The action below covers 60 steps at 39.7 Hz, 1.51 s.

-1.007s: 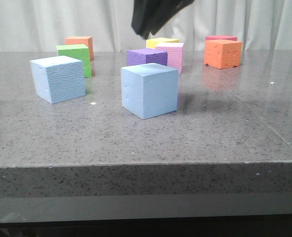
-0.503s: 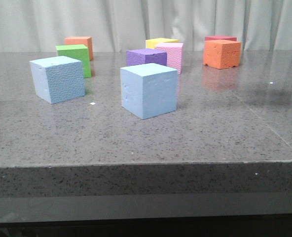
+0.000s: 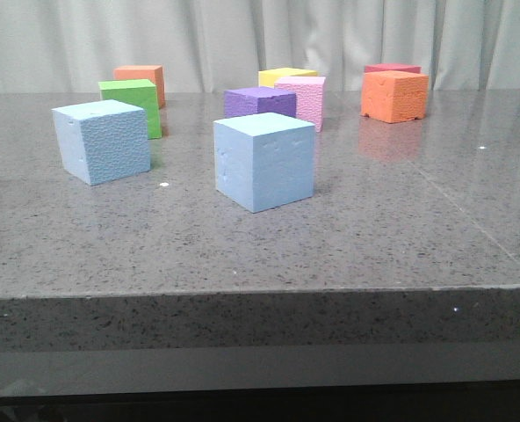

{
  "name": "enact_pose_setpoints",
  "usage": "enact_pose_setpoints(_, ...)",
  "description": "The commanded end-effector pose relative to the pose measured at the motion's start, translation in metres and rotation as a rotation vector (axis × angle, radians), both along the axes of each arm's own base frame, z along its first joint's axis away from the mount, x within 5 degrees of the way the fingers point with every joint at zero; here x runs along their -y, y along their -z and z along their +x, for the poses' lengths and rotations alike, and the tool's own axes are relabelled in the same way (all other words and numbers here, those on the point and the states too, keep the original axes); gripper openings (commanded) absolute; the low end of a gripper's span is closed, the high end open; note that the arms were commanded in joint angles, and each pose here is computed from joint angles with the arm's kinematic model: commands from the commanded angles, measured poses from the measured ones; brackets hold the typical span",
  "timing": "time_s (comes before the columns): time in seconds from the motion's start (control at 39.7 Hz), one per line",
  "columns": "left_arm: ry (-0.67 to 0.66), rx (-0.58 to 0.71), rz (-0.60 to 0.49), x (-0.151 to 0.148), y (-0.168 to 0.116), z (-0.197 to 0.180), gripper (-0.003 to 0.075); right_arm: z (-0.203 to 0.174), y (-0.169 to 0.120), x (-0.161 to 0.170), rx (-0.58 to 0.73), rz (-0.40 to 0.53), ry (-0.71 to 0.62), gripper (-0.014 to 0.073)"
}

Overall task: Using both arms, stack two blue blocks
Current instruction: 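Set the light-blue cube down, open the right gripper and withdraw, then lower the left gripper over the other light-blue cube and grasp it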

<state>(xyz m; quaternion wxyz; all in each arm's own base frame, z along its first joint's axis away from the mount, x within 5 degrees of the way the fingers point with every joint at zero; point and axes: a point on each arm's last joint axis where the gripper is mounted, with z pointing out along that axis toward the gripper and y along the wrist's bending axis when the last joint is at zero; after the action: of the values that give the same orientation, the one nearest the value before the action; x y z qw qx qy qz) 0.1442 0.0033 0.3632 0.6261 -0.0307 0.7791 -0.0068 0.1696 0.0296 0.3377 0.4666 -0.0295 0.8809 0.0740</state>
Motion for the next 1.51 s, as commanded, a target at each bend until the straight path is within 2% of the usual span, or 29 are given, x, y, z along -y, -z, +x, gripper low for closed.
enact_pose_setpoints(0.0, 0.002, 0.124, -0.006, 0.0, -0.02, 0.0, 0.0673, -0.017, -0.002, 0.005, 0.186, 0.017, 0.013, -0.0038)
enact_pose_setpoints(0.3, 0.002, 0.125, -0.006, 0.0, -0.02, 0.0, 0.0673, -0.072, 0.042, 0.014, 0.325, 0.039, 0.017, -0.0038)
enact_pose_setpoints(0.5, 0.002, 0.145, 0.006, 0.0, -0.022, 0.0, 0.0673, -0.081, 0.045, 0.015, 0.362, 0.045, 0.018, -0.0038)
enact_pose_setpoints(0.65, 0.018, 0.147, 0.099, 0.0, -0.023, 0.006, 0.0673, -0.081, 0.045, 0.015, 0.362, 0.046, 0.018, -0.0038)
enact_pose_setpoints(0.78, 0.069, 0.126, 0.118, 0.008, -0.028, 0.019, 0.0673, -0.081, 0.045, 0.015, 0.362, 0.046, 0.018, -0.0038)
enact_pose_setpoints(0.96, 0.232, 0.107, 0.131, 0.039, -0.042, 0.043, 0.0673, -0.081, 0.044, 0.015, 0.364, 0.046, 0.018, -0.0038)
enact_pose_setpoints(1.11, 0.397, -0.042, 0.2, 0.078, -0.043, 0.064, 0.0673, -0.081, 0.044, 0.015, 0.366, 0.046, 0.018, -0.0038)
enact_pose_setpoints(1.21, 0.452, -0.16, 0.247, 0.098, -0.045, 0.078, 0.0673, -0.081, 0.044, 0.015, 0.366, 0.046, 0.018, -0.0038)
enact_pose_setpoints(1.48, 0.469, -0.449, 0.304, 0.128, -0.048, 0.125, 0.0673, -0.081, 0.044, 0.015, 0.366, 0.046, 0.018, -0.0038)
